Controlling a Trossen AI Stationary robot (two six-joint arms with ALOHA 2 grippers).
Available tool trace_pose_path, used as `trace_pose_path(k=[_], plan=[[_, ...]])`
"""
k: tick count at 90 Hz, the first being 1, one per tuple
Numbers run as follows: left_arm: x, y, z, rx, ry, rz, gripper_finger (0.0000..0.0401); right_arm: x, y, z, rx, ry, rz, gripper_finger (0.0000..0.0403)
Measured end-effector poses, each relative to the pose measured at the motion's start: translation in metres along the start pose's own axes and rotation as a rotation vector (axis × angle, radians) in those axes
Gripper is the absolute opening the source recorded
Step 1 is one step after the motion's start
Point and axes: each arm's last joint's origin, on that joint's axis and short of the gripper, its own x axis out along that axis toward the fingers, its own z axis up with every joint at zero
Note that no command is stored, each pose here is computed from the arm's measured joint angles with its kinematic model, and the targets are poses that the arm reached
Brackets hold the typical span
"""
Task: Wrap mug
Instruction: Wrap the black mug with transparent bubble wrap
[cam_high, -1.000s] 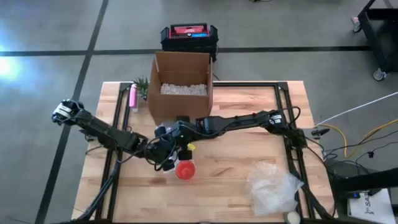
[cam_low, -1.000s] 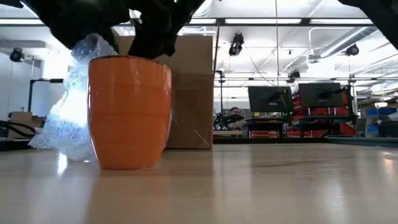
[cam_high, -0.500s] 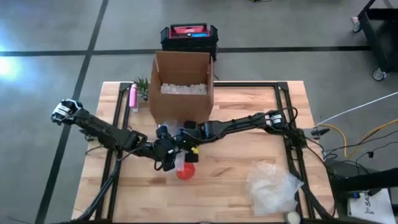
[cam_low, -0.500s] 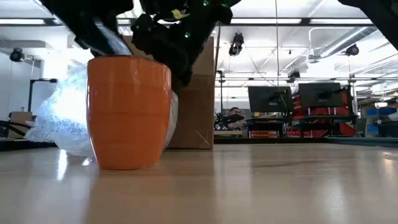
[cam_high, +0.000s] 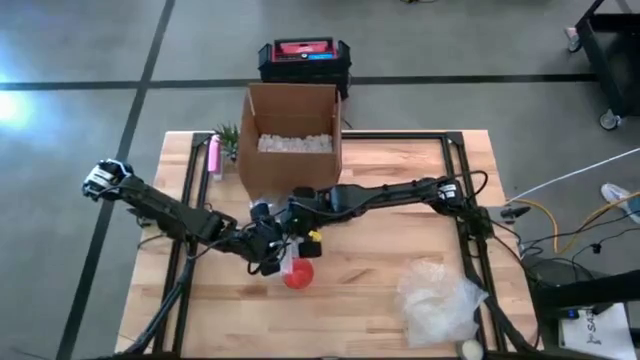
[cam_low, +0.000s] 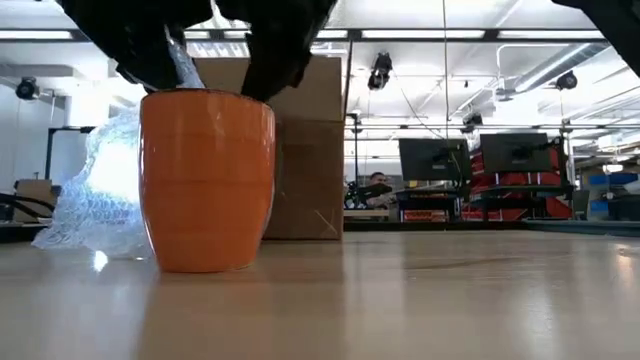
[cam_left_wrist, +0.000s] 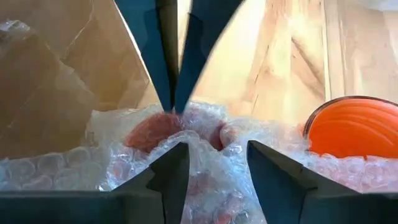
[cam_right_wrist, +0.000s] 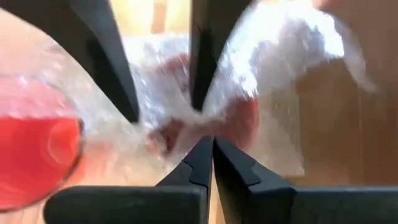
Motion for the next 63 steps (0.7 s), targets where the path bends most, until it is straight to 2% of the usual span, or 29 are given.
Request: trace_pose_path(k=[9,28,48,56,63], plan=[[0.0,0.0,0.0,0.008,0.002,0.001,0.0145,0.007,0.004,0.001,-0.005,-0.052,0.04,0.0],[0.0,0.001,-0.004,0.023,0.026,0.002,0.0165,0.031,0.007,-0.006,-0.009,-0.094,0.045,0.0],[0.001,0.001,-0.006,0.024,0.04,0.004,0.0183,0.049,0.004,-0.025,0.008,-0.051,0.044,0.0],[-0.001,0.0,0.003,-0.019,-0.024,0.004,0.0185,0.057,0.004,-0.03,0.024,-0.034,0.034,0.0],[-0.001,0.001,0.001,-0.01,-0.008,0.012,0.0185,0.062,0.005,-0.036,0.027,-0.007,0.034,0.0]])
